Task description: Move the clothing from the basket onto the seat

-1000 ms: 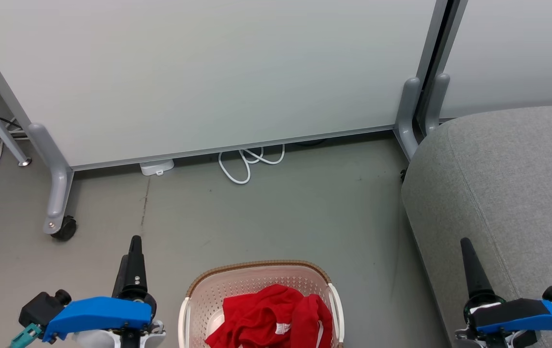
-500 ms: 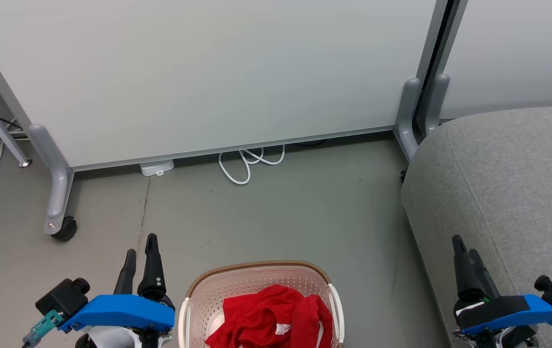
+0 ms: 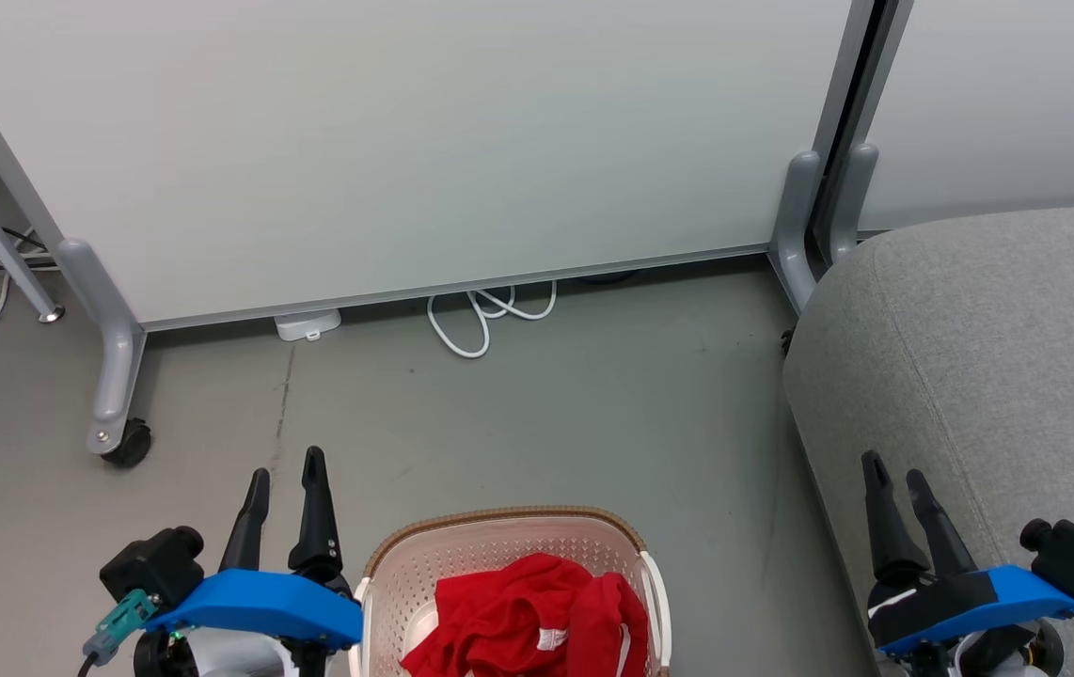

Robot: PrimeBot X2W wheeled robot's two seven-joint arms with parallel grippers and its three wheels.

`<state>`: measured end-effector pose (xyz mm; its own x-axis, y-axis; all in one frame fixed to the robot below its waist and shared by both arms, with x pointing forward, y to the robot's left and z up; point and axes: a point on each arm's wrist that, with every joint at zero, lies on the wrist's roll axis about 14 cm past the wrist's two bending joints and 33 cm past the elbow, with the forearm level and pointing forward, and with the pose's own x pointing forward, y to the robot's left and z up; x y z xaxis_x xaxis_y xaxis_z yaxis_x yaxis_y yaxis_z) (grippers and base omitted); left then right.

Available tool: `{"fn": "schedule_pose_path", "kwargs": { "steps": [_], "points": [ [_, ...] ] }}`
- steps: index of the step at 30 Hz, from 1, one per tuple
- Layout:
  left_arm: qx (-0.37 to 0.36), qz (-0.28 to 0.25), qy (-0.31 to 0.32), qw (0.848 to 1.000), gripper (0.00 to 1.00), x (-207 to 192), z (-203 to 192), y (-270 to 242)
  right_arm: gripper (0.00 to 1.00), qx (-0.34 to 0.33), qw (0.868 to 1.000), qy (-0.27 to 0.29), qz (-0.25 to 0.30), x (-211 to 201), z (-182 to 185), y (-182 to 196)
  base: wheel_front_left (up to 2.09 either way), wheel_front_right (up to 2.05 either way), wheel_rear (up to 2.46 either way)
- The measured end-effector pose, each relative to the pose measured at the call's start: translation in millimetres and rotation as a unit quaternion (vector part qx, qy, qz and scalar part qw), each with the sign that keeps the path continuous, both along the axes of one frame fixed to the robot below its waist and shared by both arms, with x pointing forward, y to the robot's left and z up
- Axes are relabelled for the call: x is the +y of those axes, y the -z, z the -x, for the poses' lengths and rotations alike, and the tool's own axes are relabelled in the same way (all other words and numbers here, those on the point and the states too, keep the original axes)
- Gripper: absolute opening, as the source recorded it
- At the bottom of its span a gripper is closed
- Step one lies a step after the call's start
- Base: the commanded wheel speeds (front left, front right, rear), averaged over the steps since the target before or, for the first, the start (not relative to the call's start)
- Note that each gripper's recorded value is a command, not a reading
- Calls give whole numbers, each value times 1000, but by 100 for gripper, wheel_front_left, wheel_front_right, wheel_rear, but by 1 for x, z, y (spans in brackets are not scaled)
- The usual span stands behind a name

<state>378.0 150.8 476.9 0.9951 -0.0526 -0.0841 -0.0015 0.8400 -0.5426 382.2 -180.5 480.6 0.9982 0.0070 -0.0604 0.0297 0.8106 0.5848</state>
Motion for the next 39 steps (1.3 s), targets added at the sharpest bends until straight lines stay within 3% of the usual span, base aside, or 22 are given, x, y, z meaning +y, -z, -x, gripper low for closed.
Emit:
{"fn": "schedule_pose_path", "kwargs": {
  "steps": [16, 39],
  "points": [
    [-15, -78, 15, 997, 100, -2, 1, 1, 100, -14, 996, -19, 82, 6, -2, -6, 0, 0, 0],
    [-36, -147, 34, 988, 100, -10, 1, 0, 100, -28, 984, -35, 170, 10, -1, -10, 0, 0, 0]
  ]
}}
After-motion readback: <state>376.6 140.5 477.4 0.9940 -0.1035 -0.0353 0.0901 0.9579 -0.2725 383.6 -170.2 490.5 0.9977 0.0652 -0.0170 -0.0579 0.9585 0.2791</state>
